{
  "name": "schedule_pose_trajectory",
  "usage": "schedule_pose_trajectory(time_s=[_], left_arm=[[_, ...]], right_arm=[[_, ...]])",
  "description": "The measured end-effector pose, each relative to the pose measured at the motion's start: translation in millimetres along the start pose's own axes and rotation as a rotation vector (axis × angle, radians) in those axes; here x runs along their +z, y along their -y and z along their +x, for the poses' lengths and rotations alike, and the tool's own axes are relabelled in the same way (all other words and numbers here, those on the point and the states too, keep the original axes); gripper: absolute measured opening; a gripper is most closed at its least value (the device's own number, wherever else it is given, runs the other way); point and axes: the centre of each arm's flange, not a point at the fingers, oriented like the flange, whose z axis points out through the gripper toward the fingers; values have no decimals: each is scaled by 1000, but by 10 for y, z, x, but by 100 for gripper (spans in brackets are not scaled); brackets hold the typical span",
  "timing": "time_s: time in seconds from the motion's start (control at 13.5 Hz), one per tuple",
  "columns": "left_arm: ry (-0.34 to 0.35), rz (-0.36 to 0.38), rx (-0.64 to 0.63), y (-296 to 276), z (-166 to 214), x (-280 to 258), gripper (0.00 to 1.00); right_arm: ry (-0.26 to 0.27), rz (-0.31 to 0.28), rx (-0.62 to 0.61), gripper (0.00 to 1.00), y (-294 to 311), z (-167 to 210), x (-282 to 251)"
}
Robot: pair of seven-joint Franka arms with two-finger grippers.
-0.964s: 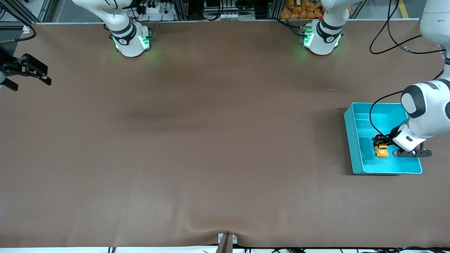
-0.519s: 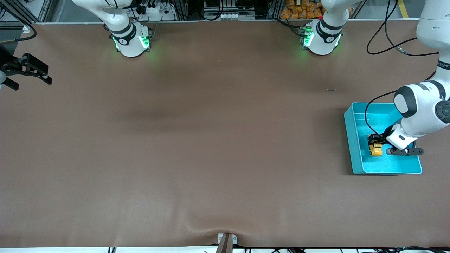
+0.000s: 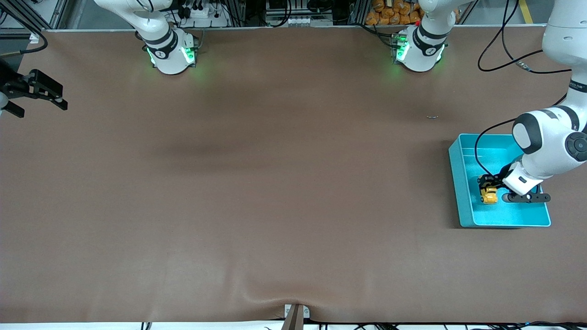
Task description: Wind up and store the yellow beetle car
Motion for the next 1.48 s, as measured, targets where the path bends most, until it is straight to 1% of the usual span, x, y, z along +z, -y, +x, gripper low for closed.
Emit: schedule_pose_trajectory(time_s=[0.07, 0.22, 0.3, 0.45, 0.67, 0.82, 1.04, 1.19, 1.48], left_arm=[[-1, 0, 0, 0, 1, -1, 50], [-8, 2, 0, 0, 10, -8, 70], [-12, 2, 1, -5, 18, -17, 81], [-26, 5, 6, -29, 51, -87, 99], [-53, 11, 28, -148, 129, -379, 100], [-51, 11, 42, -303, 164, -647, 100], [-34, 12, 37, -592, 177, -1114, 100], [-9, 11, 21, -835, 200, -1422, 100], [48, -3, -25, -1513, 274, -1836, 100]], right_arm=[[-1, 0, 0, 100, 0, 0, -7], [-3, -1, 0, 100, 0, 0, -14], [-3, -1, 0, 100, 0, 0, -15], [-3, -1, 0, 100, 0, 0, -16], [-3, -1, 0, 100, -1, 0, -17], [-4, -1, 0, 100, -1, 0, -18], [-4, -2, 1, 100, -7, -1, -19], [-4, -2, 3, 100, -16, -3, -21], [-3, -6, 16, 100, -91, -21, -23]])
